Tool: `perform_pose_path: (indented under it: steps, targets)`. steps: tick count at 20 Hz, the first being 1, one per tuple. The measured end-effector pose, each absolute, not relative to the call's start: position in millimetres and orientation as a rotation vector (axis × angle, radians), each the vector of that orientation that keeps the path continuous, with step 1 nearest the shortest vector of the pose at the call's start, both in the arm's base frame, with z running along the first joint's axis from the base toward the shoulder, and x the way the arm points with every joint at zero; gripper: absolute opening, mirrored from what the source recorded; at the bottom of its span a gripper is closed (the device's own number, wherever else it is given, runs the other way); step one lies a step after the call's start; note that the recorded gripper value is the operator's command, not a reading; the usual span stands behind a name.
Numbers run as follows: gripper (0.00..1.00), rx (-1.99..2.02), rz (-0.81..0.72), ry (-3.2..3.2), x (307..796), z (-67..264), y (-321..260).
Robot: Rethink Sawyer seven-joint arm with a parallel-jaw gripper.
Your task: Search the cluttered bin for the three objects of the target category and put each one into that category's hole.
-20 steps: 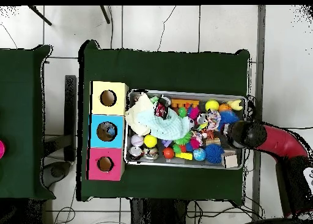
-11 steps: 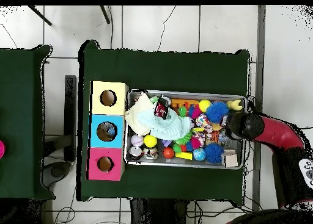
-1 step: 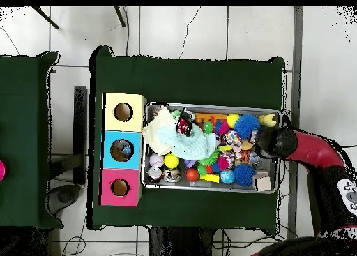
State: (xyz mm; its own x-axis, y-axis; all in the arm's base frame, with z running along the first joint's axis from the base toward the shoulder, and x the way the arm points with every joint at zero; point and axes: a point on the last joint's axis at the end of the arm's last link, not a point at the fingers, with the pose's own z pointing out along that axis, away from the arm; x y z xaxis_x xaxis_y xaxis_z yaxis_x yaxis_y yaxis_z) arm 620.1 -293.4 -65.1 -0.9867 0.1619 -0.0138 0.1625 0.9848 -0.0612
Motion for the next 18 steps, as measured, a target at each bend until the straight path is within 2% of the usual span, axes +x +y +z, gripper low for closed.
perform_pose_path:
  steps: [9,13,18]
  targets:
    - [0.0,0.17,-0.024,3.125,636,-46,-217]
    - [0.0,0.149,0.04,3.152,636,-32,-167]
    - [0.0,0.137,0.074,3.171,631,-20,-135]
